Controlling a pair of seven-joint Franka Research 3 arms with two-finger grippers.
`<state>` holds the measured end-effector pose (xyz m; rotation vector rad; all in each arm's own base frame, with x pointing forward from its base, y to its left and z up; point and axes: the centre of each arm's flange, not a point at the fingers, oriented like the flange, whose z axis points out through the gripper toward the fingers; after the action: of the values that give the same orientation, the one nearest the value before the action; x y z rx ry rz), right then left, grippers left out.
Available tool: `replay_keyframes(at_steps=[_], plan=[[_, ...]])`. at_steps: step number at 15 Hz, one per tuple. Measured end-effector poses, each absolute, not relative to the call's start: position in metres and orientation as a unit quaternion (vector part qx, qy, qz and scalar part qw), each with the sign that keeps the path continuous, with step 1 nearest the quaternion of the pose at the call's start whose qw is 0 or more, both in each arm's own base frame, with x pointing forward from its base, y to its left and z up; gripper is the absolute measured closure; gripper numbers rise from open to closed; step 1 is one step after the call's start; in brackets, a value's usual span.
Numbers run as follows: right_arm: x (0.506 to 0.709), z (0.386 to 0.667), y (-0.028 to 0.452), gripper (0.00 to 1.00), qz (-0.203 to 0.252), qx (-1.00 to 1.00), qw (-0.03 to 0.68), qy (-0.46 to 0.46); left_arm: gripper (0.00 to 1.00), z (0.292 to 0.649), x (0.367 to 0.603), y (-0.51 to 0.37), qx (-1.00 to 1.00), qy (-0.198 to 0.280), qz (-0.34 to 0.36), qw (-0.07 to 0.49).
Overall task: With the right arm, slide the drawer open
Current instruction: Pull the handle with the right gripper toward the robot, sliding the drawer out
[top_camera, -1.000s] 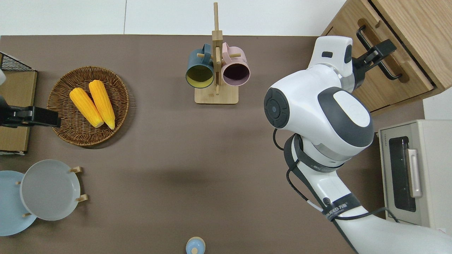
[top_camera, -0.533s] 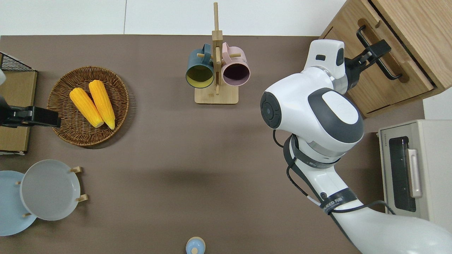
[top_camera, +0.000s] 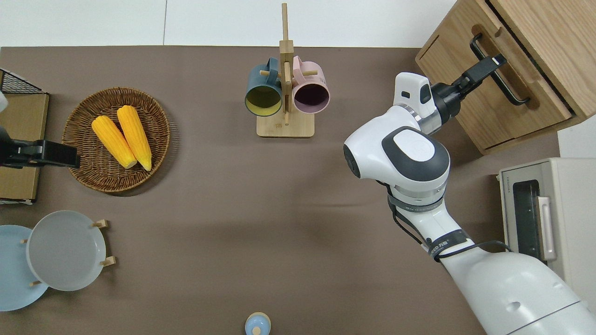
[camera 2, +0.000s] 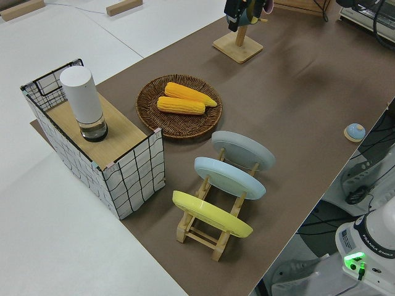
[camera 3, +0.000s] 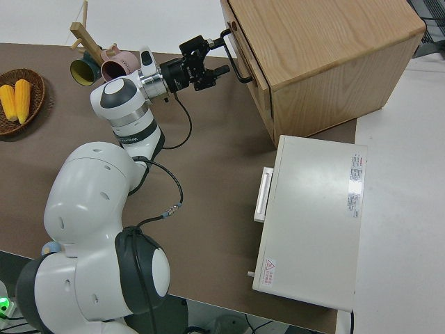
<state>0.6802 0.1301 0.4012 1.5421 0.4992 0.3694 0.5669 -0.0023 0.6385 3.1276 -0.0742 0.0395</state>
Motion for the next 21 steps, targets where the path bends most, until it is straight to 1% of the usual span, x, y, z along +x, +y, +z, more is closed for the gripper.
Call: replay_keyframes(at_steps=[3,4,5,8,9,11,12,17,21], plan=[[0.682,0.401,0.123,0.04,0.166,0.68,0.68,0.217,0.0,0.638,0.567,-0.002,1.0,-0.024,0.013,0.006],[0.683,0.4,0.119,0.07,0.166,0.678,0.683,0.215,0.0,0.638,0.567,-0.002,1.0,-0.024,0.013,0.006],[0.684,0.398,0.116,0.15,0.166,0.678,0.683,0.214,0.0,0.638,0.567,-0.002,1.0,-0.024,0.013,0.006],[0.683,0.394,0.114,0.49,0.164,0.678,0.684,0.213,0.0,0.638,0.567,-0.002,1.0,-0.024,0.013,0.006],[0.683,0.394,0.114,0.56,0.162,0.678,0.685,0.212,0.0,0.638,0.567,-0.002,1.0,-0.024,0.013,0.006],[0.682,0.392,0.114,0.76,0.161,0.677,0.686,0.211,0.0,0.638,0.567,-0.002,1.0,-0.024,0.013,0.006],[0.681,0.39,0.115,0.82,0.166,0.678,0.686,0.205,0.0,0.638,0.567,-0.002,1.0,-0.024,0.013,0.006],[0.679,0.388,0.121,0.82,0.166,0.676,0.69,0.199,0.0,0.638,0.567,-0.002,1.0,-0.024,0.013,0.006],[0.67,0.385,0.141,0.82,0.163,0.669,0.699,0.192,0.01,0.638,0.567,-0.002,1.0,-0.024,0.013,0.006]])
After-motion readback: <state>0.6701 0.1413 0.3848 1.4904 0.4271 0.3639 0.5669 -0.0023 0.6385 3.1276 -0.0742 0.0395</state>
